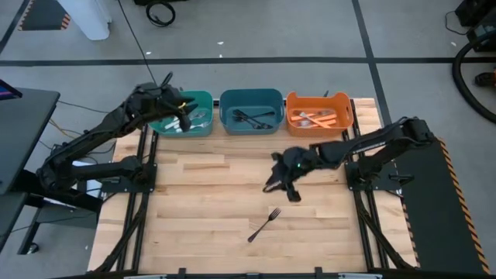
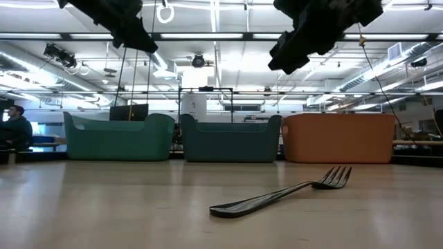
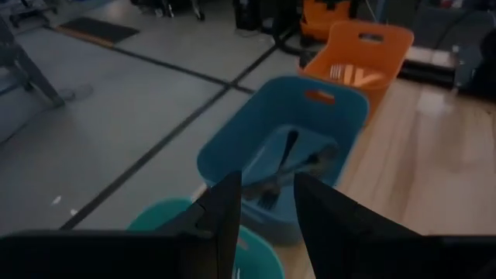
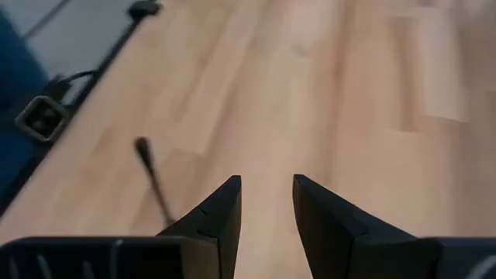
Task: Sort silverware by color (type)
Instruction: Put the black fork into the blue bin
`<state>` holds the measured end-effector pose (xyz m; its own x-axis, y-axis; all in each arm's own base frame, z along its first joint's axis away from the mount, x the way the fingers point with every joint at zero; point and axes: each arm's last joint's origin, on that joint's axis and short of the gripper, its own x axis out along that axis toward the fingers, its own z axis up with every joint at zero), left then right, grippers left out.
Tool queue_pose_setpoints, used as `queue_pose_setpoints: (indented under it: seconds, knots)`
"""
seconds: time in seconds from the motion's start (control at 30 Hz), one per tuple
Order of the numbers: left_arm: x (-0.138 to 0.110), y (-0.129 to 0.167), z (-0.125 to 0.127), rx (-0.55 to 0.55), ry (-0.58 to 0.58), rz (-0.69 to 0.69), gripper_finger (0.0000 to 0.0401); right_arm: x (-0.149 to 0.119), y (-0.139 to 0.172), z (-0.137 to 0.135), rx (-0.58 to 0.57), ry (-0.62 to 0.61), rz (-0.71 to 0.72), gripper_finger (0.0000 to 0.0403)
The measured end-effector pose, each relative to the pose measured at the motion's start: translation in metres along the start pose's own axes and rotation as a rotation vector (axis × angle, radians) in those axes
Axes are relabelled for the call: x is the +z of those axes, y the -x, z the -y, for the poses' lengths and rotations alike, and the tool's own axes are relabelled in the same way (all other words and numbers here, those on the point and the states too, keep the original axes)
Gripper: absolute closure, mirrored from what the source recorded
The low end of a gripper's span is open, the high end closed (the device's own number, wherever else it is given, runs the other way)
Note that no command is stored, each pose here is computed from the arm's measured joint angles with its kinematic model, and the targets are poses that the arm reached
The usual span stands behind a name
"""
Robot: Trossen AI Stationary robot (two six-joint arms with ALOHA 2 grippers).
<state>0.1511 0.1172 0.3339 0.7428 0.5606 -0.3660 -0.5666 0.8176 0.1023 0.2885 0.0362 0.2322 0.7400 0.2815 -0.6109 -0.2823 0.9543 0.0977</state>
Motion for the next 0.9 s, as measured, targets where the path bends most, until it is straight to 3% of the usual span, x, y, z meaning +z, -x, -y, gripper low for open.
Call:
queue_pose_setpoints:
  seconds: [0.3,0.9]
  knots:
    - [-0.015,0.000,0.004,-0.028,-0.003,-0.157,0.0271,-0.006,-0.038,-0.027,0.084,0.039,-0.001,0.0278]
    - [-0.017,0.000,0.004,-0.029,-0.004,-0.171,0.0271,-0.047,-0.097,-0.055,0.163,0.104,-0.171,0.0278]
